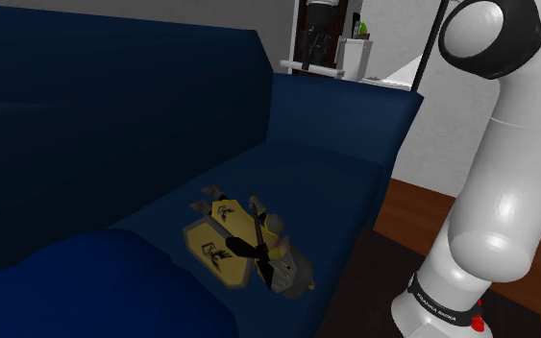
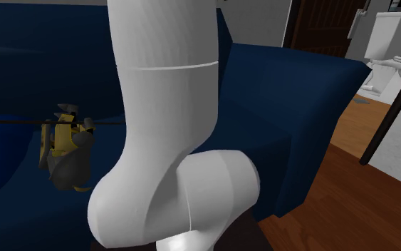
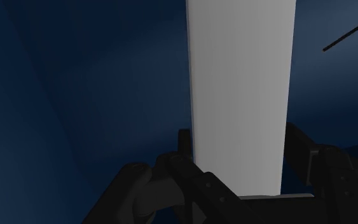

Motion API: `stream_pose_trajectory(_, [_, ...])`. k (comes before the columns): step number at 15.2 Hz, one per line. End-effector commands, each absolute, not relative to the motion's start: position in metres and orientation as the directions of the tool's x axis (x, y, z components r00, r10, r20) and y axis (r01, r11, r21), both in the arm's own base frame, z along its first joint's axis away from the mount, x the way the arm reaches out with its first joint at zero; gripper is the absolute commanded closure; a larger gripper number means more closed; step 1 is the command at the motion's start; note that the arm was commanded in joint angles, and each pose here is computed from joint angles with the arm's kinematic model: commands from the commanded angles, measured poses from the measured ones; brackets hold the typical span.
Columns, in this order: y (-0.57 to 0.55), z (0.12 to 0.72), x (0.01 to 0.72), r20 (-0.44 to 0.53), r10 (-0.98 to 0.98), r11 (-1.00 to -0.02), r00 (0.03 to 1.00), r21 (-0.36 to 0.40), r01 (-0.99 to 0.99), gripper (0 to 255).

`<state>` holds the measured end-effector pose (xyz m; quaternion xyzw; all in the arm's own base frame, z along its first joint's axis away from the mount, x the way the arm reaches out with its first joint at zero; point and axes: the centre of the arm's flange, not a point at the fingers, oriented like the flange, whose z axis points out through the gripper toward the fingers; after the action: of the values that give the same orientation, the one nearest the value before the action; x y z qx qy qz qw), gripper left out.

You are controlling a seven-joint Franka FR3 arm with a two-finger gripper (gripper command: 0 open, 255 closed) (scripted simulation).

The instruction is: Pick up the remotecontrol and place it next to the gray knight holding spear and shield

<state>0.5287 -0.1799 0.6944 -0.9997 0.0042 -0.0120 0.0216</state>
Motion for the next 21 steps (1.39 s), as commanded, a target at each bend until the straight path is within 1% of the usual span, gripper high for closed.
stream_pose_trajectory(1, [-0.155,0.694,0.535,0.024,-0.010,-0.999,1.000,-0.043,-0.009,255])
stream_pose_trajectory(21, [0.102,0.695,0.596,0.024,-0.010,-0.999,1.000,-0.043,-0.009,255])
